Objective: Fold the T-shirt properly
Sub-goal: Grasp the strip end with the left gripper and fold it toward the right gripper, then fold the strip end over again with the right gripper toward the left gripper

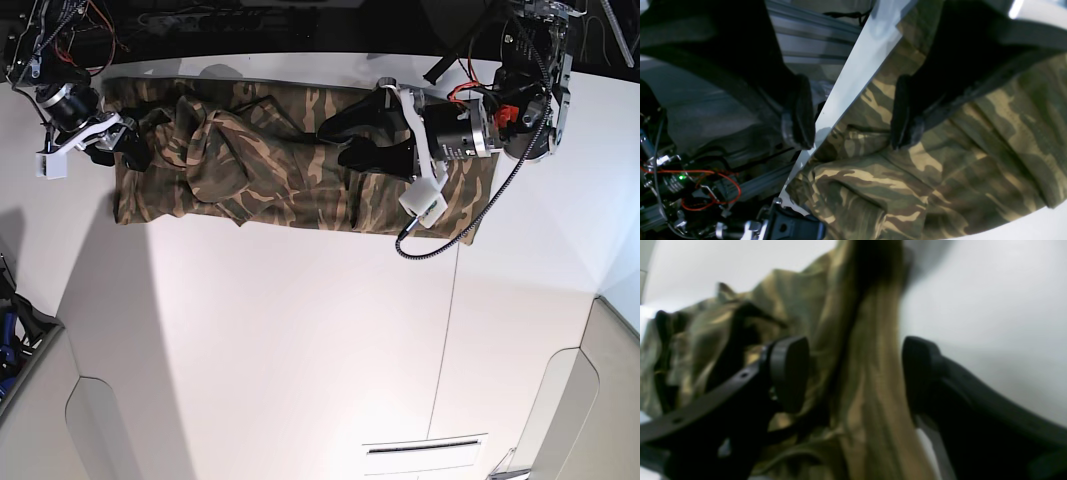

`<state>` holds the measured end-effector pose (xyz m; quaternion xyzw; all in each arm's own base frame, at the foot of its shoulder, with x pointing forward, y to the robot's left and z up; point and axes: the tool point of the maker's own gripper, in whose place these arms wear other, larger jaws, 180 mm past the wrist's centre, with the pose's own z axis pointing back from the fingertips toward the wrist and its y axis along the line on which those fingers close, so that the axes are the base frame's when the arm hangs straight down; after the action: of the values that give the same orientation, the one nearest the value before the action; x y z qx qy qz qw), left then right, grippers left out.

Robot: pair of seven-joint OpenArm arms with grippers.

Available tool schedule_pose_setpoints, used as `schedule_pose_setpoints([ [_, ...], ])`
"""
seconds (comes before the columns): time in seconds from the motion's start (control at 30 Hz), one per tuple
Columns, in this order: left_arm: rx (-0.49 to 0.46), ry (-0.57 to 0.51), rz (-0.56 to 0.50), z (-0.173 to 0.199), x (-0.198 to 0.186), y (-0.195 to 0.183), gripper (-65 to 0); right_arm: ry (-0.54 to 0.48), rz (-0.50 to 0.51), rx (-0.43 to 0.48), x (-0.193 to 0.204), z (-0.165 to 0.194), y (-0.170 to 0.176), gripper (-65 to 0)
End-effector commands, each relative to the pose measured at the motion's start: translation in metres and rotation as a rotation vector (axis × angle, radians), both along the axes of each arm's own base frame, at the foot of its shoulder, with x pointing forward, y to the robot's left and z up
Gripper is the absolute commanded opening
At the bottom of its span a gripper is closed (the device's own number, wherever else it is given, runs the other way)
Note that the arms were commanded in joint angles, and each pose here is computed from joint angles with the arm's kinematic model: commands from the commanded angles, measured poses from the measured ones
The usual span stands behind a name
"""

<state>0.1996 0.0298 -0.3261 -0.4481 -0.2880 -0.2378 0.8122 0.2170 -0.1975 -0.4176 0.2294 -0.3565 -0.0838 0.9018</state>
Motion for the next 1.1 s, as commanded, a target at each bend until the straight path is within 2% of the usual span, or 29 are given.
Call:
schedule_pose_setpoints([
  [0.0,-0.033,-0.041,-0.003,0.013,0.004,-0.001,-26.3,0.024,0.032,0.0,-0.005,-0.001,0.003,-21.8],
  [0.07,-0.032,-0.041,-0.003,0.013,0.004,-0.001,-26.3,0.013,0.04,0.032,-0.003,0.002,0.009,-25.1],
  [0.1,-0.032,-0.041,-0.003,0.013,0.005,-0.001,-26.3,0.012,0.045,0.045,-0.003,0.003,0.012,-30.0],
  [0.23,-0.028,-0.051,0.021,0.015,0.01,0.005,-26.3,0.013,0.064,0.06,-0.002,0.004,0.02,-63.0],
  [0.27,-0.027,-0.058,0.033,0.016,0.013,0.009,-26.3,0.012,0.063,0.059,-0.002,0.004,0.019,-65.0],
  [0.43,-0.031,-0.102,0.153,0.03,0.034,0.043,-26.3,-0.021,0.029,0.032,0.004,0.014,0.004,-65.0],
  [0.6,0.029,-0.136,0.278,0.036,0.049,0.089,-26.3,-0.095,-0.045,-0.05,0.022,0.044,-0.04,-65.0],
  [0.73,0.081,-0.107,0.327,0.029,0.042,0.112,-26.3,-0.109,-0.026,-0.121,0.035,0.068,-0.065,-65.0],
  [0.93,0.094,0.004,0.332,0.002,0.008,0.11,-26.3,-0.226,0.043,-0.117,0.056,0.112,-0.055,-65.0],
  [1.07,0.107,0.039,0.375,-0.017,-0.007,0.1,-26.3,-0.322,0.079,-0.101,0.062,0.14,-0.025,-65.0],
])
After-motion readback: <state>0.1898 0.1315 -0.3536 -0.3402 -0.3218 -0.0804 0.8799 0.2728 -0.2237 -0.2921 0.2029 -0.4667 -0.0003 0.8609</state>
